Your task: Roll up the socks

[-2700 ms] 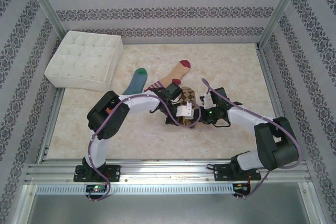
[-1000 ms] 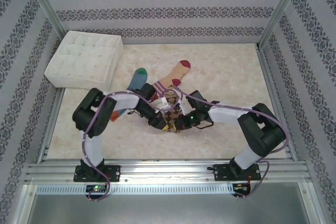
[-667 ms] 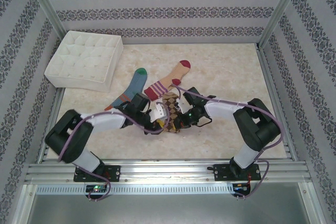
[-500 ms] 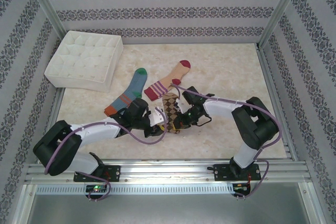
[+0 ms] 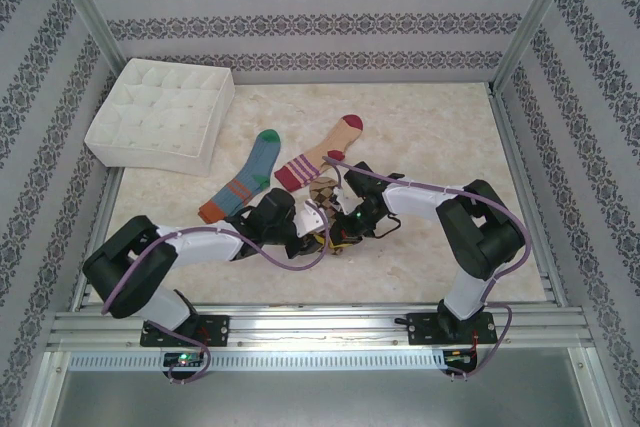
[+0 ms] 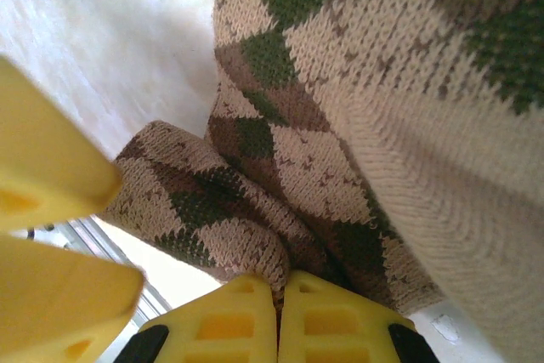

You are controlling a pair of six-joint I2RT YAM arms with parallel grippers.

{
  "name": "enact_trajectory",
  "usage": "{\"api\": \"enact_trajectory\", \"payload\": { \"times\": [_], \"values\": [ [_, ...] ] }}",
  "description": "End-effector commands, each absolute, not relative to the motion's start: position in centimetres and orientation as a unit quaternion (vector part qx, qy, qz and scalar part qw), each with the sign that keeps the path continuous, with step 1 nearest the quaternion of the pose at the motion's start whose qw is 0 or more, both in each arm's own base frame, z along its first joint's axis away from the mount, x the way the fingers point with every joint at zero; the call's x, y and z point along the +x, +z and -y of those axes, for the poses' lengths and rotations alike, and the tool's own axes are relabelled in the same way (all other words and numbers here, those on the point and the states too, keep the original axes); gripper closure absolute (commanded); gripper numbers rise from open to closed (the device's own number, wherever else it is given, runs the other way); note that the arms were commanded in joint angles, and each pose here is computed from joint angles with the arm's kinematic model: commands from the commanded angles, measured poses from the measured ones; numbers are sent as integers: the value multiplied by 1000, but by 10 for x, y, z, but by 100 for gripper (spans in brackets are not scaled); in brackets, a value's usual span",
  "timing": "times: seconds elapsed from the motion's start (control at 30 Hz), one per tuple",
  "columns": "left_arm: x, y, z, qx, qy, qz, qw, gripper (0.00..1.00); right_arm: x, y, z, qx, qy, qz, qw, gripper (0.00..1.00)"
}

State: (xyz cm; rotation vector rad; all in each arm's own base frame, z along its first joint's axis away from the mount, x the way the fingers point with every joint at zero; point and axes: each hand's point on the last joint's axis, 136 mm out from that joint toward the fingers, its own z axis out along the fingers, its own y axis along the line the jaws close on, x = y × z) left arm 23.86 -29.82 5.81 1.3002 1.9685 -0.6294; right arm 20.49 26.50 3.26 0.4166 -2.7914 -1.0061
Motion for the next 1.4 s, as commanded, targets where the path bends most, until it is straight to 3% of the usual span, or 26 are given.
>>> {"api": "enact_trajectory", "payload": {
  "times": [0.0,0.27,0.47,0.73,1.03,1.23,1.37],
  "values": [
    [249,50,303,481,-233,-772,344,66,188,15,-250,109,-296,942,117,94],
    [251,4,290,437,-211,-826,288,70,193,35,-262,116,-363,922,60,63],
    [253,-5,285,407,-220,-847,262,71,208,52,-263,147,-372,917,-5,55],
    [254,-10,283,371,-272,-867,193,74,238,70,-267,202,-347,906,-129,53],
    [252,-20,276,336,-300,-882,138,75,235,33,-270,206,-350,910,-88,53],
    [250,-26,273,325,-302,-888,118,76,233,26,-261,196,-337,916,-99,53],
    [256,-24,273,327,-304,-885,132,76,233,18,-245,176,-306,930,-97,74]
  ]
}}
